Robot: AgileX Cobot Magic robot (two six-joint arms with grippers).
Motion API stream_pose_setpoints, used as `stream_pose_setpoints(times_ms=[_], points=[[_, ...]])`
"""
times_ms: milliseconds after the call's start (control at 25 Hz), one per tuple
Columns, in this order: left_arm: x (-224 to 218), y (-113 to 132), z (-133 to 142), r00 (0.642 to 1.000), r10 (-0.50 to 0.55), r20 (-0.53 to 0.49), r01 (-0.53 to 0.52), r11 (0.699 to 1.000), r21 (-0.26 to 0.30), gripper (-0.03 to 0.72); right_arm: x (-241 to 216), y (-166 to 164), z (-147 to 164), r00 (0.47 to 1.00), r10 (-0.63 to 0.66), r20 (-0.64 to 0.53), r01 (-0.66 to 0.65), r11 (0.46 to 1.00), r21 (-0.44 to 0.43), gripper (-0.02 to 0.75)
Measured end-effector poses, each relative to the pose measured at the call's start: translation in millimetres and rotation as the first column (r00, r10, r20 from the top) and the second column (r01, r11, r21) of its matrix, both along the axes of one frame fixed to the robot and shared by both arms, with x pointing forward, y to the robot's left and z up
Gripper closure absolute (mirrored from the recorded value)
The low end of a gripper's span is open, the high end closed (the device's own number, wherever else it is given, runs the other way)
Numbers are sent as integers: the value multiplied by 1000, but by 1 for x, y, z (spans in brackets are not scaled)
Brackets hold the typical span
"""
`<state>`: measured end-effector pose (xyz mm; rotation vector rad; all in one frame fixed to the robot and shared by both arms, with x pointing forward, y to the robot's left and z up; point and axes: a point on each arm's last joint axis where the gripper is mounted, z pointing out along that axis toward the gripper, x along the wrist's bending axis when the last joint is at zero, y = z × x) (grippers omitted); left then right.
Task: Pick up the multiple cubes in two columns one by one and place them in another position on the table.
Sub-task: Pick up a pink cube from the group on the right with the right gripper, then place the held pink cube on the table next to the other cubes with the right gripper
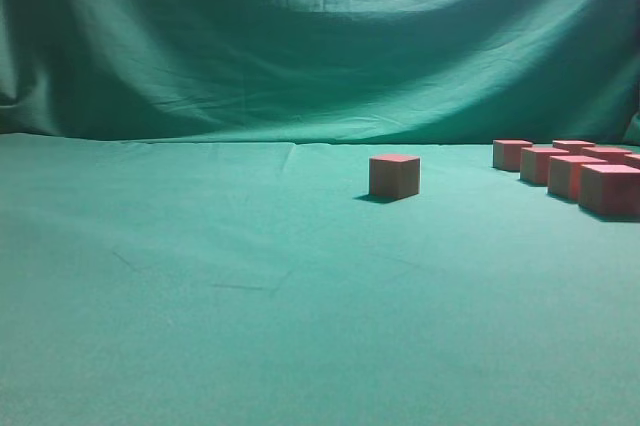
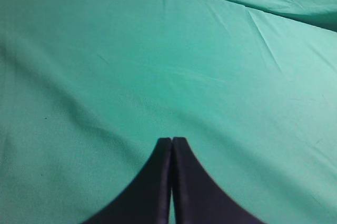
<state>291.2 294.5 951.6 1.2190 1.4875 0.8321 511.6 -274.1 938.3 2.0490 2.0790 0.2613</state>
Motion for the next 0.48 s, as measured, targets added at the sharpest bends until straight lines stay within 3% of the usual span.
stream_pose_setpoints(times_ms=[320,480], points=[[0,0,0,1000,0,0,0,1000,0,688,-1,0,1,1000,-6,-26,5,1000,-4,463],[0,0,0,1000,0,0,0,1000,0,688,5,4,20,995,10,-101,-9,1000,9,463]])
